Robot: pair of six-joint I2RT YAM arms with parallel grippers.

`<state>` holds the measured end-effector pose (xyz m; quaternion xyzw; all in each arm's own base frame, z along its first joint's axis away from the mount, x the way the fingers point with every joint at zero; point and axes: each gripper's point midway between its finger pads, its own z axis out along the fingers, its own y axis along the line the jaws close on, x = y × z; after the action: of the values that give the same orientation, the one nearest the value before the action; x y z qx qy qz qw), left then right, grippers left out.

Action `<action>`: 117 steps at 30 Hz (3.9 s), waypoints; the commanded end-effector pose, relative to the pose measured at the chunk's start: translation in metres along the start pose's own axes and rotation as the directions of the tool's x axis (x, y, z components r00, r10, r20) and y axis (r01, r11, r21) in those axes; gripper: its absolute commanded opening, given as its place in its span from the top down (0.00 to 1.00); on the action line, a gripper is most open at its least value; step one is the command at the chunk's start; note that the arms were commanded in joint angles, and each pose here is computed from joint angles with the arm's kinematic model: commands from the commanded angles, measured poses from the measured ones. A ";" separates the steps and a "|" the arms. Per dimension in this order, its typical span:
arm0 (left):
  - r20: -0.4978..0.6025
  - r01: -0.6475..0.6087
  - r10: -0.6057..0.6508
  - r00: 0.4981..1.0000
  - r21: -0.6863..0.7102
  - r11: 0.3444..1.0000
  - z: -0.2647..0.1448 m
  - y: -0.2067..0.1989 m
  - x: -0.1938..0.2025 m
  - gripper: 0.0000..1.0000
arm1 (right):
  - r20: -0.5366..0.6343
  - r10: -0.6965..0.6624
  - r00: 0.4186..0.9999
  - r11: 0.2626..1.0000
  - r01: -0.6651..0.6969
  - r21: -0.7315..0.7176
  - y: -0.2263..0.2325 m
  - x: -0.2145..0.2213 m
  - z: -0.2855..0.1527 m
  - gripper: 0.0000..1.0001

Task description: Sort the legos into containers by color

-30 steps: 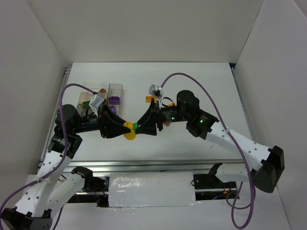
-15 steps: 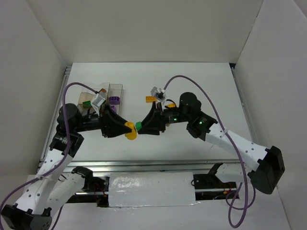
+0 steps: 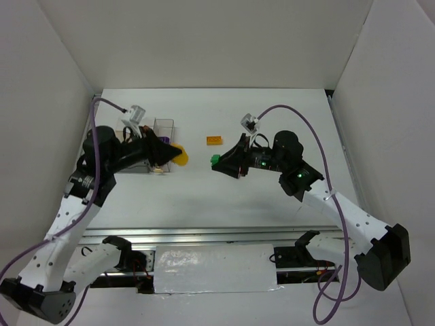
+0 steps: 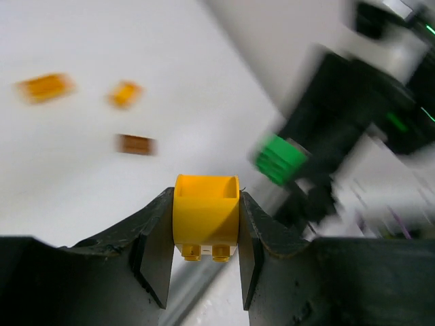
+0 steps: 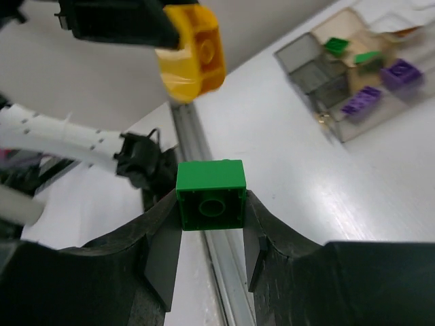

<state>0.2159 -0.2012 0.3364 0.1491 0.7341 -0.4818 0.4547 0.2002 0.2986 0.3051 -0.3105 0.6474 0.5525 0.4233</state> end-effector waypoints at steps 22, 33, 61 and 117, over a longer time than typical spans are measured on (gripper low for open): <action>0.776 0.775 0.013 0.630 -0.628 -0.067 -0.138 0.324 -0.012 1.00 | 0.121 0.147 0.982 0.905 -0.182 0.383 -0.050 0.024 -0.028 1.00; 0.753 0.741 -0.080 0.653 -0.657 -0.140 -0.125 0.368 0.026 0.85 | 0.095 0.145 0.985 0.906 -0.170 0.388 -0.052 0.028 -0.027 1.00; 0.006 0.113 -0.113 0.994 0.028 0.993 0.074 0.059 0.006 0.04 | -0.110 0.020 0.994 0.981 -0.041 -0.191 0.033 0.052 -0.012 0.97; -0.014 -0.154 0.180 0.984 0.463 0.873 0.048 -0.084 0.055 1.00 | -0.054 0.019 0.998 0.979 -0.030 -0.199 0.048 0.033 -0.010 0.32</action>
<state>0.1619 -0.2976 0.3058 0.3111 0.6401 -0.5903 0.3808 0.1392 0.2974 0.2806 -0.3472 0.6271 0.6105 0.3369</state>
